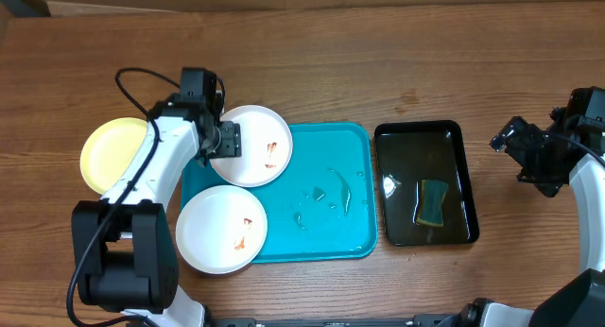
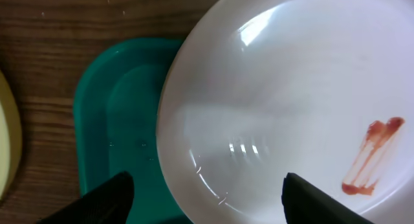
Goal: Clean dirty plates on tray and stack at the side
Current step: 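Move the left gripper to the upper white plate and grasp its rim, then slide the white plate right across the teal tray with the left gripper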
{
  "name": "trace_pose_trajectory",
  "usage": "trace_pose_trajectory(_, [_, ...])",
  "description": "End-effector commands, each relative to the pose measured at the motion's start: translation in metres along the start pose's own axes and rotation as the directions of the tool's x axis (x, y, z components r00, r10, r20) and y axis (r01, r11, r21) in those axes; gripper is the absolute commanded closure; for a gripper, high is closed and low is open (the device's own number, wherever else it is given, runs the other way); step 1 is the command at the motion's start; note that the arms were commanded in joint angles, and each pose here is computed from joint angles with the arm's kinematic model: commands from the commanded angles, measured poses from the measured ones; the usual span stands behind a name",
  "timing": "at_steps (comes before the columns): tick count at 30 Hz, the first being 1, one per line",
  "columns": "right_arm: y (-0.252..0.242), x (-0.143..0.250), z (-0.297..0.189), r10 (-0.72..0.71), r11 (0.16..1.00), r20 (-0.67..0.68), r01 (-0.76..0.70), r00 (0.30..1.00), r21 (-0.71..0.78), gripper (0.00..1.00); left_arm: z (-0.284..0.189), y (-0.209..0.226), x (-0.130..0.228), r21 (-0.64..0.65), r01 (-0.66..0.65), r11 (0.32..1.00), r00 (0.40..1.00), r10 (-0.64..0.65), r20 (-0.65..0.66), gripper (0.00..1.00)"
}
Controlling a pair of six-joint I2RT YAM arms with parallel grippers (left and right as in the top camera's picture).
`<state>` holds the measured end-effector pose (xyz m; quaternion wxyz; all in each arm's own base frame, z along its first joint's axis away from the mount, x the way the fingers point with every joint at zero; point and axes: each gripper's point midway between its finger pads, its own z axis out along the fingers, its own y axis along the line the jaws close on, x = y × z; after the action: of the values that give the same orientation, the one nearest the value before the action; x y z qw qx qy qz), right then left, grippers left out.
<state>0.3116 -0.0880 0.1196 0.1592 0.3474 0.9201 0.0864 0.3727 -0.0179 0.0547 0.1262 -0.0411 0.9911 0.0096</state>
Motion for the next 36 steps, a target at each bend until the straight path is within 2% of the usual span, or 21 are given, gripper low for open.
trace_pose_trajectory(1, [0.002, -0.007, -0.006, 0.001, 1.000, 0.028, -0.001, 1.000, -0.005, 0.00, -0.001, 0.000, 0.003, 0.016, -0.014, 1.000, 1.000, 0.013, 0.018, 0.27])
trace_pose_trajectory(9, [0.002, -0.007, -0.006, 0.001, 1.000, 0.028, -0.001, 1.000, -0.005, 0.00, 0.012, -0.005, 0.006, 0.046, -0.015, 0.999, 0.999, 0.013, 0.042, 0.30])
trace_pose_trajectory(13, [0.002, -0.007, -0.006, 0.001, 1.000, 0.028, -0.001, 1.000, -0.005, 0.00, 0.009, -0.033, 0.008, 0.207, -0.022, 0.978, 0.999, 0.016, 0.032, 0.37])
trace_pose_trajectory(17, [0.002, -0.007, -0.006, 0.001, 1.000, 0.028, -0.001, 1.000, -0.005, 0.00, -0.001, -0.066, 0.015, 0.394, -0.024, 0.919, 1.000, 0.025, 0.002, 0.39])
trace_pose_trajectory(20, [0.002, -0.007, -0.006, 0.001, 1.000, 0.028, -0.001, 1.000, -0.005, 0.00, -0.009, -0.085, 0.023, 0.483, -0.025, 0.875, 0.999, 0.044, -0.027, 0.39])
trace_pose_trajectory(29, [0.002, -0.007, -0.006, 0.001, 1.000, 0.028, -0.001, 1.000, -0.005, 0.00, -0.014, -0.116, 0.056, 0.509, -0.075, 0.857, 0.984, 0.147, -0.102, 0.38])
trace_pose_trajectory(33, [0.002, -0.007, -0.006, 0.001, 1.000, 0.028, -0.001, 1.000, -0.005, 0.00, -0.015, -0.127, 0.063, 0.504, -0.111, 0.857, 0.977, 0.188, -0.104, 0.44])
trace_pose_trajectory(36, [0.002, -0.007, -0.006, 0.001, 1.000, 0.028, -0.001, 1.000, -0.005, 0.00, -0.015, -0.123, 0.057, 0.488, -0.073, 0.870, 0.983, 0.145, -0.111, 0.47])
